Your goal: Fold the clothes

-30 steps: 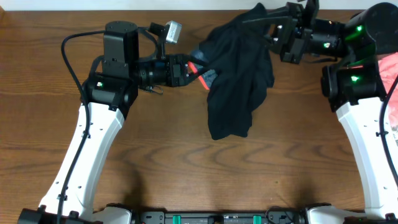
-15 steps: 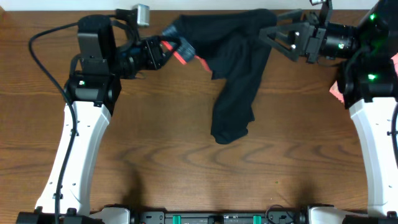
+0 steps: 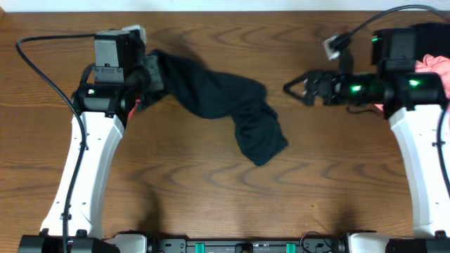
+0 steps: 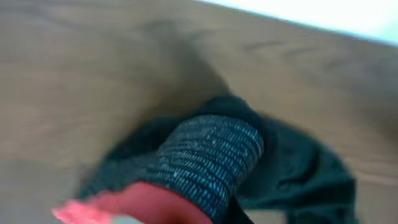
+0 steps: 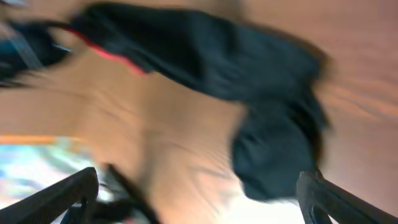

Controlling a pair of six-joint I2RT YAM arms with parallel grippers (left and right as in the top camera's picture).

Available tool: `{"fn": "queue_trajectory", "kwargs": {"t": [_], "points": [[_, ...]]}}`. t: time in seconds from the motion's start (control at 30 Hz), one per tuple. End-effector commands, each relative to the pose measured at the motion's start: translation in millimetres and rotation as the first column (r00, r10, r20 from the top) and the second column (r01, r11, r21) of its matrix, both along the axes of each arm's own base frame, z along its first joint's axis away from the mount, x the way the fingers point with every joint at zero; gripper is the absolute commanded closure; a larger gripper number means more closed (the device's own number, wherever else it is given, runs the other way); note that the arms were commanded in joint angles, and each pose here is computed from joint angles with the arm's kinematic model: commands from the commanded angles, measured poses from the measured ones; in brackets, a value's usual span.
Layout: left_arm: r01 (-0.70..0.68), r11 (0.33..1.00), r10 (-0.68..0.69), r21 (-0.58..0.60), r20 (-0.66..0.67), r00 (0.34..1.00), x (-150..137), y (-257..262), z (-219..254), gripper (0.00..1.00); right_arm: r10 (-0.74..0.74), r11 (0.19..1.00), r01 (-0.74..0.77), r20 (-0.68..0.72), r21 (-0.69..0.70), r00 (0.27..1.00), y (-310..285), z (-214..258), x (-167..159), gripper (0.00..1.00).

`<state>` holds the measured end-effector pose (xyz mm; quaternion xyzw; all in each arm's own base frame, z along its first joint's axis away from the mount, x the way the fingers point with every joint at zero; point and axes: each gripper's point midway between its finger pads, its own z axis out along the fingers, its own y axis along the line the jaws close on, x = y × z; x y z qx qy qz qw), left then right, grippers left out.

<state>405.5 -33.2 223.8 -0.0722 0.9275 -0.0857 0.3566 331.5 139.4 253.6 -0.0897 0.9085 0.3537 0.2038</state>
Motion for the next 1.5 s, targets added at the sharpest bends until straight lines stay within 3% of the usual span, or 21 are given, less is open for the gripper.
{"fn": "queue_trajectory", "kwargs": {"t": [0.0,0.17,0.33,0.47,0.6,0.77,1.0,1.47], "points": [[-0.054,0.993,0.057,0.106,-0.03,0.998,-4.5,26.5,-7.3,0.94,0.084,0.969,-0.077,0.02,-0.236,0.996,-2.3,-33.5,-1.3,0.01],[-0.093,0.988,0.104,0.124,-0.085,0.991,-14.8,43.2,-16.3,0.94,0.092,0.908,-0.123,-0.096,-0.401,0.991,2.1,-77.0,-6.3,0.01],[-0.102,0.987,0.115,0.126,-0.096,0.989,-17.2,47.5,-18.0,0.94,0.084,0.872,-0.172,-0.206,-0.459,0.975,4.7,-119.3,-3.1,0.01],[-0.102,0.987,0.114,0.125,-0.097,0.989,-17.3,47.3,-18.1,0.94,0.064,0.859,-0.218,-0.324,-0.464,0.944,10.3,-157.3,-6.5,0.11],[-0.107,0.986,0.118,0.125,-0.089,0.989,-15.8,48.8,-16.9,0.94,0.052,0.842,-0.265,-0.418,-0.469,0.907,23.2,-187.7,-16.7,0.34],[-0.143,0.982,0.153,0.119,-0.082,0.985,-15.1,60.6,-15.9,0.94,-0.012,0.813,-0.251,-0.446,-0.525,0.895,34.5,-202.9,-24.4,0.33],[-0.155,0.981,0.165,0.116,-0.086,0.982,-16.2,65.5,-16.5,0.94,-0.107,0.733,-0.19,-0.386,-0.654,0.916,27.6,-214.2,-19.3,0.22],[-0.157,0.981,0.168,0.114,-0.09,0.982,-16.9,65.5,-17.0,0.94,-0.105,0.729,-0.185,-0.375,-0.659,0.921,22.3,-258.2,-31.6,0.24]]}}
